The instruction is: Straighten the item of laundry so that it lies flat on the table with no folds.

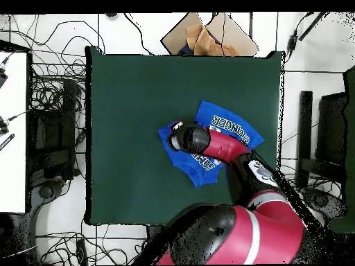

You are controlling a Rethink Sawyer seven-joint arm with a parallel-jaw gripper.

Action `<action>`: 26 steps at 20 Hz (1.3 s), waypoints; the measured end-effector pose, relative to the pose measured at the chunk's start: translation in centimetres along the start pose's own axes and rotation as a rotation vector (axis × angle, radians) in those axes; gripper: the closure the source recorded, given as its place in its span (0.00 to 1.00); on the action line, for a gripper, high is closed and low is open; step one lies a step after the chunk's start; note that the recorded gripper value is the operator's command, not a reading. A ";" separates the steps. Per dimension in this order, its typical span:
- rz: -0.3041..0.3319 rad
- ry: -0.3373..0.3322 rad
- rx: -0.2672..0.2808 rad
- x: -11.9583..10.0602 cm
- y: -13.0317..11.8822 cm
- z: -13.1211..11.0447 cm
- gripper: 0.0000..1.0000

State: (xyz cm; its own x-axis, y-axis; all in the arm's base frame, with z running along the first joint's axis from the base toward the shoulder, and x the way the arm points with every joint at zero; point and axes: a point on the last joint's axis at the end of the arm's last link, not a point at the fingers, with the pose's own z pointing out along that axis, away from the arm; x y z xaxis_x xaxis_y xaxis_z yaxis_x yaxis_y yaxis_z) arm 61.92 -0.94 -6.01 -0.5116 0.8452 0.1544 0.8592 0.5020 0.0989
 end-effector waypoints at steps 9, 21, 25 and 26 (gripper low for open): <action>0.045 0.027 -0.093 0.0 -0.4 0.2 1.00; 0.043 0.051 -0.410 0.4 0.2 1.3 1.00; 0.062 0.032 -0.573 3.6 3.9 2.9 1.00; 0.068 0.033 -0.596 4.4 4.5 3.2 1.00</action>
State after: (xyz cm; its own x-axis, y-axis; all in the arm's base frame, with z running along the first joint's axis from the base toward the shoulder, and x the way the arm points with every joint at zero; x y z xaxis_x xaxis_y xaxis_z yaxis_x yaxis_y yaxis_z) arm 63.53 5.65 -8.02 -0.4640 0.8608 0.2089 0.7431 0.2500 0.6207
